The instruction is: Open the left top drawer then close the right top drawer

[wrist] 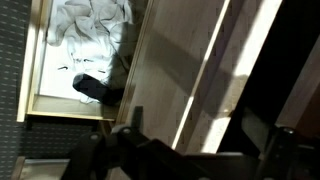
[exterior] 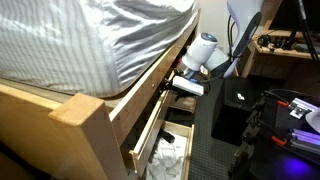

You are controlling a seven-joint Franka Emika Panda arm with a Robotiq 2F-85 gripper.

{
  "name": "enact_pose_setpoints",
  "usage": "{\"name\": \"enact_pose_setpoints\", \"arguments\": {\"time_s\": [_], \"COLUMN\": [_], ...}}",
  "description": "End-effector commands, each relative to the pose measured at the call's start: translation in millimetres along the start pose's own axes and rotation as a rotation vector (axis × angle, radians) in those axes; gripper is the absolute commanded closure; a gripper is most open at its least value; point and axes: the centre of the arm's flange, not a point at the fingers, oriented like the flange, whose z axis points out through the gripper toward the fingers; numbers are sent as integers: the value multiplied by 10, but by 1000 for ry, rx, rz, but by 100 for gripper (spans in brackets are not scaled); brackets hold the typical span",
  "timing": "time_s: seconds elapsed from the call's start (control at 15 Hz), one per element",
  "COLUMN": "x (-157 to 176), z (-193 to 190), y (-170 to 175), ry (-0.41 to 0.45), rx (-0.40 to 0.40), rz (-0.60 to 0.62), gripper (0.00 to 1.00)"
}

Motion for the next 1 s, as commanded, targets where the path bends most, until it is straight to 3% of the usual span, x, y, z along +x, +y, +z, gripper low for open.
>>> {"name": "enact_pose_setpoints", "arguments": {"time_s": [0.0,0.2,0.27,0.47,0.53,0.6,0.67,0.73,0.8,0.87,0.93], "x": [10,19,-3,-3,29,153,203,233,243,5,4], "z": [104,155,1,1,-88,-104,-22,72,158,25,62], "y": [-28,-22,0,0,-49,-35,-71,-56,-27,13,34], "ry": [40,47,0,0,133,112,-134,-144,-144,11,19], "rx": [-121,-129,0,0,4,-16,-36,-29,-37,-17,-36], "rz": [28,55,0,0,-42,-38,-32,-17,-4,15,17], "gripper": [0,0,0,0,0,0,0,0,0,0,0]}}
